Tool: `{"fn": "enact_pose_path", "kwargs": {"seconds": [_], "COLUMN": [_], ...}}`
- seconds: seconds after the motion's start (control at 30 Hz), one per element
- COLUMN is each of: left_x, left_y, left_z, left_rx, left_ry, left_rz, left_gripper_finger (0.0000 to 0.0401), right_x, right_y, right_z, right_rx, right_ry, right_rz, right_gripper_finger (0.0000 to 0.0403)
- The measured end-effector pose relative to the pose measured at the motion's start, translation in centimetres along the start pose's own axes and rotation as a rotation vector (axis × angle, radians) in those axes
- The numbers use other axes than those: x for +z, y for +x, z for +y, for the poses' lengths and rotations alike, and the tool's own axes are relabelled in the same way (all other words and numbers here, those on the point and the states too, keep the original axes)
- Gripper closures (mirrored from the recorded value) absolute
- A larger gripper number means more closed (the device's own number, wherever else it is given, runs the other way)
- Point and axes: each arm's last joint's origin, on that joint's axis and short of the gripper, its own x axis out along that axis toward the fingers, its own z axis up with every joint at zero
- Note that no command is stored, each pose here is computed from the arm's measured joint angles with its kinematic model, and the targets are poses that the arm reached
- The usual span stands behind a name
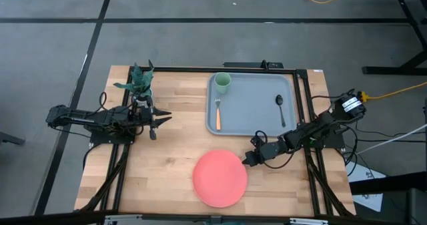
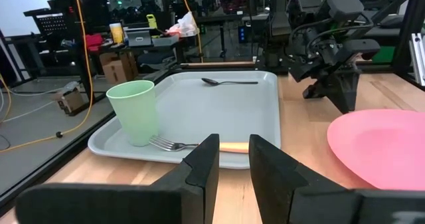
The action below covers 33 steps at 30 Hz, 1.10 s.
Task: Pick and place plate/cup/fork/spoon on tray
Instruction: Put the pink plate between the fork and the spoon on the blue serving tray
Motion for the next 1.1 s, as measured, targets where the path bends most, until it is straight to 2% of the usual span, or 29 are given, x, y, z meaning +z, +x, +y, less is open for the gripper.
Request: {"fn": "enact_pose_path", "kwargs": {"seconds": [0.23,0.5,1.1], "left_x": [0.0,0.0,0.0], "left_y": [0.0,0.0,0.0], "left_z": [0.0,0.0,0.0], "left_rx": [-0.001,0.000,0.000], "left_ry": [0.000,0.000,0.000], "left_rz": [0.000,0.000,0.000], "left_gripper_finger": [0.0325,0.0325,0.0325], "right_x": [0.0,0.1,0.7], "right_y": [0.4,2.4,3.3], "right_z": [0.4,1.6,2.0], "right_rx": [0.008,0.010,-0.060], "right_ry": [-0.023,-0.089,-0.071], "right_rz": [0.001,0.053,0.101], "right_gripper_finger": [0.0326,0.0327,0.0327]}}
